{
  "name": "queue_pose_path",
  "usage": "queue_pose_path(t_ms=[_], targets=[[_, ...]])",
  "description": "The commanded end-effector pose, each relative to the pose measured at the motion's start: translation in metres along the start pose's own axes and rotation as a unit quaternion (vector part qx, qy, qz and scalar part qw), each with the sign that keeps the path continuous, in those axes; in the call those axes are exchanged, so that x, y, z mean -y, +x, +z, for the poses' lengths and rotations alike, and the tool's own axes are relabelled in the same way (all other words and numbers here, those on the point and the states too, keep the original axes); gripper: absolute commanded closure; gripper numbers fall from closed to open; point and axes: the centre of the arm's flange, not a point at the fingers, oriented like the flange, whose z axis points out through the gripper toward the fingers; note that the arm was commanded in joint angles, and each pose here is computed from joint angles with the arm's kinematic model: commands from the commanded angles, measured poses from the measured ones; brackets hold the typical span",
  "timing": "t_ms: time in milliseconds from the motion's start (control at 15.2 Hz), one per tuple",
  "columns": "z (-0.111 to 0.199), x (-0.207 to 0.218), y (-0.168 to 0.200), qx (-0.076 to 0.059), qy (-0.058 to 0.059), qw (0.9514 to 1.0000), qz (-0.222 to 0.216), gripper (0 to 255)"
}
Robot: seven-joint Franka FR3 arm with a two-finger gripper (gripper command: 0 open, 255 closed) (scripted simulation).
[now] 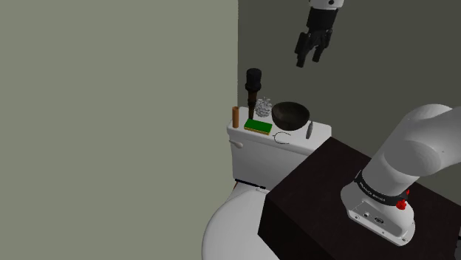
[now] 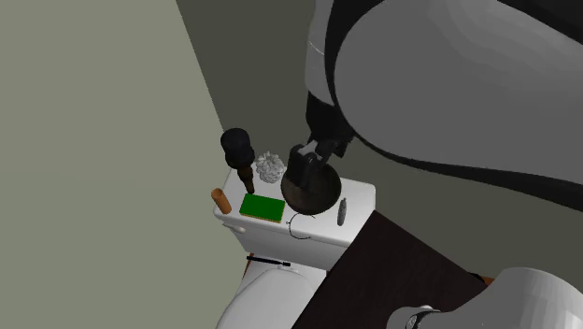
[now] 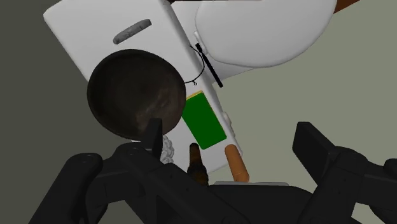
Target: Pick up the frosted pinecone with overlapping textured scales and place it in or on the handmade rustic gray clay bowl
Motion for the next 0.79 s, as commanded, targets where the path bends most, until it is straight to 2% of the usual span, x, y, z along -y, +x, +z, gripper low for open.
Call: queue_pose_path(t_ms=[0,726], targets=[[0.016,-0.010,0.018,-0.001,-0.001,1.0000,-0.003,0],[0.111,-0.054,0.119,0.002,-0.004,0.9998,-0.018,0]])
